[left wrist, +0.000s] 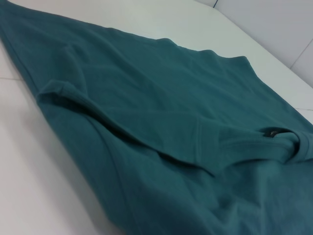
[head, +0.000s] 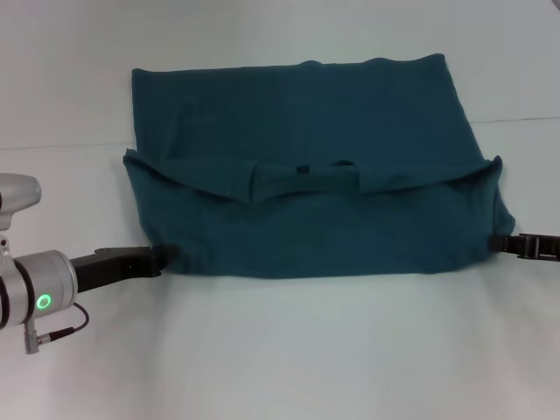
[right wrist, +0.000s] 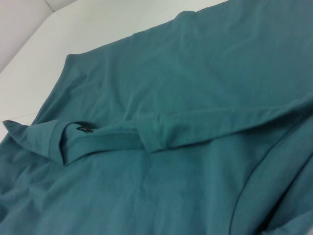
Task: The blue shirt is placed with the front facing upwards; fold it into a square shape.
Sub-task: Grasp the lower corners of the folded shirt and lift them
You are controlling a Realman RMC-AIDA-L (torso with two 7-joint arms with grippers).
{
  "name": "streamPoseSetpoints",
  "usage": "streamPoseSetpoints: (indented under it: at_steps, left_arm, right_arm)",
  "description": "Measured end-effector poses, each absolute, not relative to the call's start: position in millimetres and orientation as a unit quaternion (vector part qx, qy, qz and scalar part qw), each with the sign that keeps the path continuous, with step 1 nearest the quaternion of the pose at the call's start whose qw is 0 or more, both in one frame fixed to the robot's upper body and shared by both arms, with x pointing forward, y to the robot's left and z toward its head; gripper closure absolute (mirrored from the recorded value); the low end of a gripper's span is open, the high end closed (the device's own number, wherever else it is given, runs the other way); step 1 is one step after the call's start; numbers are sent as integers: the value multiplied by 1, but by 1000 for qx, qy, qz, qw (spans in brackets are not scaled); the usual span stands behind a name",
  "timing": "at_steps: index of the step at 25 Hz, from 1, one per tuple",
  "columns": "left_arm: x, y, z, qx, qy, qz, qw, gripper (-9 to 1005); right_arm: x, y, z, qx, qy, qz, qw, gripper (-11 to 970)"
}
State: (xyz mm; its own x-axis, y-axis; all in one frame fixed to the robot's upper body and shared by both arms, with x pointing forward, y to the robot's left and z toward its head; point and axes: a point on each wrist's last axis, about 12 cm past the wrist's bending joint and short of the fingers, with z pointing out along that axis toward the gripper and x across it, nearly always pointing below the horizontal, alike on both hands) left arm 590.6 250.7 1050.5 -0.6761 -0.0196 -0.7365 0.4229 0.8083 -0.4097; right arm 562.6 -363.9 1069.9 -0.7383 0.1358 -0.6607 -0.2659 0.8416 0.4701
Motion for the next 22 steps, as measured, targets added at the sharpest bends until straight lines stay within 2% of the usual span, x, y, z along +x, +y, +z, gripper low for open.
streamPoseSetpoints:
  at_steps: [4,9,16,22]
  left_arm:
    - [591,251,1051,116,869,-287,386,841]
    - [588,254,1052,114,868,-295,382,997]
    - [571,271,1065,110,858,-333,375,998]
    - [548,286,1075,111,843,-385,358,997]
  right_arm:
    - [562,-366,1070,-40,890,275,361,960]
    - [562,-370,1074,-46,890,274,363,960]
    - [549,-377,1077,-64,888,283,357,960]
    - [511,-391,1070,-75,881,302,357,959]
